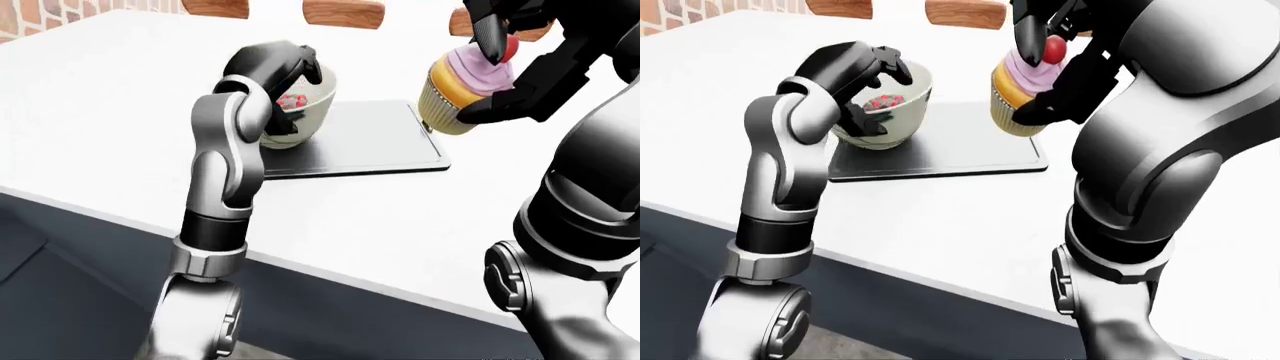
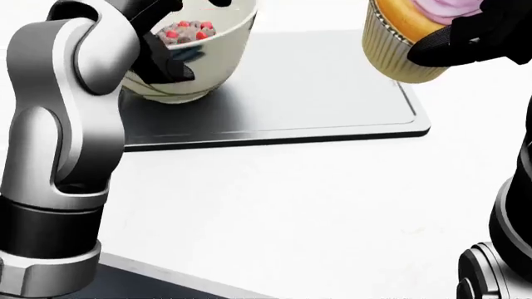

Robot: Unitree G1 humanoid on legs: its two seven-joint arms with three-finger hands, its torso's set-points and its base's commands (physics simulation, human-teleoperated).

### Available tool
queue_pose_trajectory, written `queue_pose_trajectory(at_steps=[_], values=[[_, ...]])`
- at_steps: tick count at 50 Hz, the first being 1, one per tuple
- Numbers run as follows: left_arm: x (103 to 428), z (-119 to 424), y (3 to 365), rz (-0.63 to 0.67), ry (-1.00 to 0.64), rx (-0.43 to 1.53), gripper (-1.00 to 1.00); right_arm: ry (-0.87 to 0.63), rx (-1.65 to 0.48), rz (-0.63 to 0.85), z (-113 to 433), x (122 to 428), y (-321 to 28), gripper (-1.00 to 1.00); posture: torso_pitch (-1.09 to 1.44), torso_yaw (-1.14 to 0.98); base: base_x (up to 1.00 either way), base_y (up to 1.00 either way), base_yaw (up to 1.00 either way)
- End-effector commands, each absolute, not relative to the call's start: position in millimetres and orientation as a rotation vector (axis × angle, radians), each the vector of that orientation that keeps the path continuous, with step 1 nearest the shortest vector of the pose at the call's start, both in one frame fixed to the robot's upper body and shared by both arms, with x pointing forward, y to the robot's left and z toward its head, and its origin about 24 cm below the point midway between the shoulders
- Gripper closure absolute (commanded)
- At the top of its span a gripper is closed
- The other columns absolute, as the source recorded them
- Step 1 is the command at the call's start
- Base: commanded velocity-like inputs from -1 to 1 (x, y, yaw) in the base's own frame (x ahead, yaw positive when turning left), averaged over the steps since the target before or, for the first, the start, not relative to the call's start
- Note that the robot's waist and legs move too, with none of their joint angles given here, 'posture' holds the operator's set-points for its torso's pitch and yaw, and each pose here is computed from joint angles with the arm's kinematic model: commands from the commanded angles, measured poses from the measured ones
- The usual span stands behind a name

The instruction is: Pick up the bowl with cake and place it on the tray. Pick up the cupcake and place it on the tray.

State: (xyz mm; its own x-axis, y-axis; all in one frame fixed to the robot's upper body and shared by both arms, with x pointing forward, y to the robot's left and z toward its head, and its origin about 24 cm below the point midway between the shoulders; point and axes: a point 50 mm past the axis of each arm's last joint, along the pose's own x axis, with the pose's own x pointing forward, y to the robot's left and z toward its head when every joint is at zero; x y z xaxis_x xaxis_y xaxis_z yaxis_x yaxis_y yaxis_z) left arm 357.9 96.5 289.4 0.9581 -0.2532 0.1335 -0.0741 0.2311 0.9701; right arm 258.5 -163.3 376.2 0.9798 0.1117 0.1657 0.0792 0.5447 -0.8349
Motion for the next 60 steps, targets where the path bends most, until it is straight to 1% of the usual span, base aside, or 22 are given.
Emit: queue_pose_trajectory(at_steps=[1,8,12,14,19,26,31,36,37,39,43,48,50,51,54,60], values=[[351.1,309.4,95.8,-0.067,-0.367,1.337,-0.18,-0.256,-1.000,-0.018,386.3,251.5,-164.1,1.00,0.00,0.00,0.00,0.00,0.00],[344.4,319.8,95.8,-0.059,-0.389,1.330,-0.12,-0.257,-1.000,-0.021,388.7,251.9,-165.2,1.00,0.00,0.00,0.00,0.00,0.00],[334.8,331.7,99.5,-0.044,-0.404,1.315,-0.06,-0.254,-0.999,-0.023,388.9,256.5,-165.0,1.00,0.00,0.00,0.00,0.00,0.00],[328.8,337.7,100.2,-0.039,-0.413,1.307,0.04,-0.251,-0.999,-0.021,389.9,259.4,-163.3,1.00,0.00,0.00,0.00,0.00,0.00],[314.9,339.1,97.7,-0.052,-0.423,1.305,0.04,-0.232,-0.996,-0.011,386.7,269.3,-158.8,1.00,0.00,0.00,0.00,0.00,0.00],[301.1,349.0,106.9,-0.028,-0.426,1.264,0.01,-0.185,-0.978,-0.011,373.4,296.8,-155.7,1.00,0.00,0.00,0.00,0.00,0.00],[296.4,352.3,110.9,-0.018,-0.428,1.252,0.04,-0.160,-0.980,-0.050,364.3,321.8,-160.4,1.00,0.00,0.00,0.00,0.00,0.00],[293.2,356.9,111.2,-0.014,-0.435,1.246,-0.01,-0.153,-0.982,-0.087,352.2,346.3,-162.8,1.00,0.00,0.00,0.00,0.00,0.00],[293.5,357.6,111.7,-0.011,-0.437,1.246,-0.07,-0.156,-0.981,-0.096,350.9,350.2,-163.2,1.00,0.00,0.00,0.00,0.00,0.00],[293.4,358.6,112.1,-0.009,-0.439,1.244,-0.13,-0.156,-0.975,-0.101,348.4,354.4,-163.1,1.00,0.00,0.00,0.00,0.00,0.00],[293.4,359.8,111.9,-0.007,-0.440,1.240,-0.15,-0.162,-0.957,-0.104,345.5,362.6,-160.0,1.00,0.00,0.00,0.00,0.00,0.00],[295.0,360.1,112.4,-0.007,-0.434,1.235,-0.33,-0.181,-0.948,-0.126,340.2,376.1,-155.8,1.00,0.00,0.00,0.00,0.00,0.00],[295.2,360.4,112.4,-0.006,-0.436,1.235,-0.43,-0.173,-0.947,-0.120,333.1,380.9,-153.7,1.00,0.00,0.00,0.00,0.00,0.00],[295.1,359.9,112.3,-0.008,-0.435,1.236,-0.51,-0.169,-0.946,-0.117,329.6,383.0,-153.2,1.00,0.00,0.00,0.00,0.00,0.00],[294.9,360.0,112.4,-0.007,-0.436,1.233,-0.59,-0.162,-0.940,-0.110,321.8,386.7,-151.3,1.00,0.00,0.00,0.00,0.00,0.00],[296.0,360.2,112.0,-0.010,-0.438,1.233,-0.58,-0.138,-0.933,-0.107,298.3,400.3,-148.7,1.00,0.00,0.00,0.00,0.00,0.00]])
